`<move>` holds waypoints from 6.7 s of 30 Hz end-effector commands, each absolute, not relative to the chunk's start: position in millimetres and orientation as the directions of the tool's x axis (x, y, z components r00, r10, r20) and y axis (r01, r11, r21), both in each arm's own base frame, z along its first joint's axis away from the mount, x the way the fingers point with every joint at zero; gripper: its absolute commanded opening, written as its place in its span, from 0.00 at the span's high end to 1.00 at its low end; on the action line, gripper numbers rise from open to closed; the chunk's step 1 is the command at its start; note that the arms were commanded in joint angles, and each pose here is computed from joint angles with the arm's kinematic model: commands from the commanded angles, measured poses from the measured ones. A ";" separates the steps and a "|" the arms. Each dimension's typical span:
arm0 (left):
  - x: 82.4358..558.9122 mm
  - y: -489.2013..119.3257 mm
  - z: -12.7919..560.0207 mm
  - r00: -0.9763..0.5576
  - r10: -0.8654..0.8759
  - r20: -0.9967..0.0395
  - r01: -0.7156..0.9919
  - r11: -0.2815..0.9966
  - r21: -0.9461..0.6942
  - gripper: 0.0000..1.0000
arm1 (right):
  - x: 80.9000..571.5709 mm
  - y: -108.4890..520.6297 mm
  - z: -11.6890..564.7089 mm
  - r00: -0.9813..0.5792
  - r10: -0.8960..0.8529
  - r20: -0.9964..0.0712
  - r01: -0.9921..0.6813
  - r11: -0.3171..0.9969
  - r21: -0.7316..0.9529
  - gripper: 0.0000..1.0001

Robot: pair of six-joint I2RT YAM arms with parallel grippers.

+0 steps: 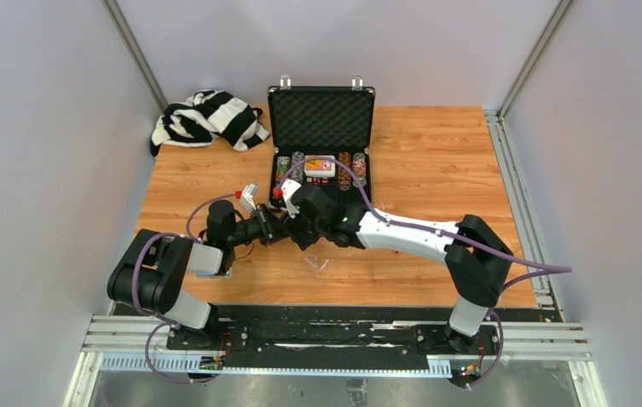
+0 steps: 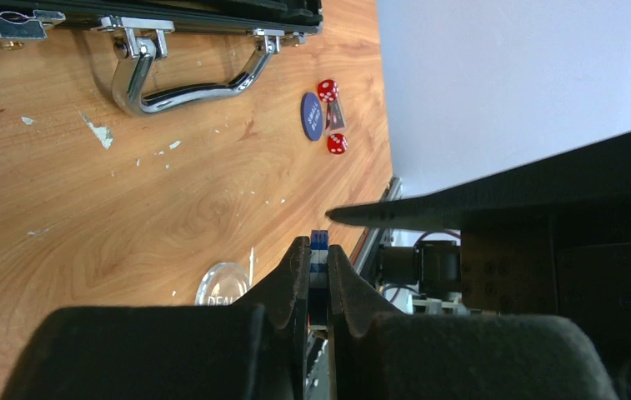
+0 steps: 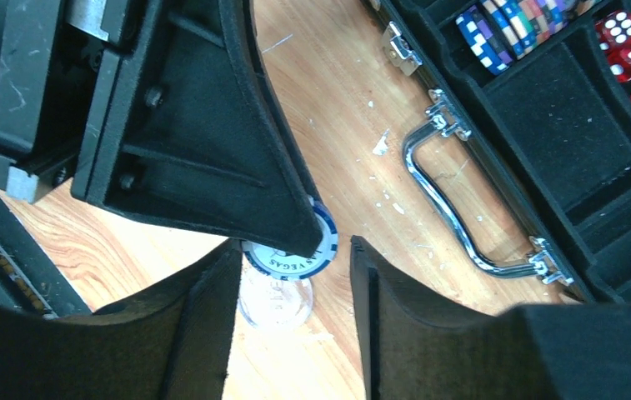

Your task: Pack up texas hold em set

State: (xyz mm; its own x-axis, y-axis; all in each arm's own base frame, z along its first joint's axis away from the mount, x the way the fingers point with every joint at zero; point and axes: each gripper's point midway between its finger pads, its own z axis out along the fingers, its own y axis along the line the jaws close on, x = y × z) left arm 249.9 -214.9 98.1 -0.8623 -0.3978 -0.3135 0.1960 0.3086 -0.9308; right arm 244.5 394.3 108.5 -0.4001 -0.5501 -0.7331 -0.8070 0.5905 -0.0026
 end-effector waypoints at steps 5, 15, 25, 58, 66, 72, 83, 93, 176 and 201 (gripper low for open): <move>272.9 -218.0 119.5 -0.817 -0.382 -0.433 0.295 0.368 -0.882 1.00 | 258.6 362.6 131.4 -0.400 -0.503 -0.766 -0.770 0.638 -0.016 0.45; 333.9 -205.5 140.5 -0.677 -0.230 -0.699 0.457 0.613 -0.645 1.00 | 271.1 315.4 146.8 -0.427 -0.418 -0.802 -0.703 0.711 0.004 0.45; 355.2 -202.8 134.8 -0.349 0.414 -0.841 0.895 0.414 -0.167 0.99 | 273.0 301.6 125.7 -0.487 -0.413 -0.770 -0.677 0.735 0.034 0.46; 398.9 -172.8 67.1 -0.251 0.638 -0.728 0.910 0.412 0.047 0.98 | 274.2 294.6 93.4 -0.545 -0.433 -0.718 -0.663 0.747 0.052 0.47; 401.2 -169.3 53.8 -0.293 0.690 -0.662 0.925 0.380 -0.014 0.99 | 275.7 291.4 94.1 -0.546 -0.425 -0.721 -0.657 0.752 0.054 0.47; 420.8 -166.7 55.9 -0.290 0.708 -0.644 0.918 0.395 0.021 0.99 | 276.9 290.8 92.0 -0.552 -0.424 -0.718 -0.654 0.754 0.058 0.47; 445.0 -153.8 46.1 -0.309 0.751 -0.584 0.898 0.432 0.081 0.98 | 278.7 290.0 88.4 -0.559 -0.424 -0.712 -0.651 0.756 0.061 0.47; 437.2 -144.3 32.3 -0.322 0.784 -0.531 0.905 0.420 0.072 0.98 | 277.5 292.5 81.9 -0.571 -0.424 -0.703 -0.654 0.753 0.077 0.47; 453.7 -148.3 172.7 -0.406 0.429 -0.807 0.558 0.816 0.154 0.99 | 290.6 305.2 97.5 -0.562 -0.407 -0.720 -0.652 0.754 0.083 0.49; 342.7 -3.0 129.8 -0.248 -0.432 -0.867 -0.379 0.867 -0.323 1.00 | 460.0 439.2 60.8 -0.315 -0.627 -0.712 -0.731 0.639 -0.239 0.41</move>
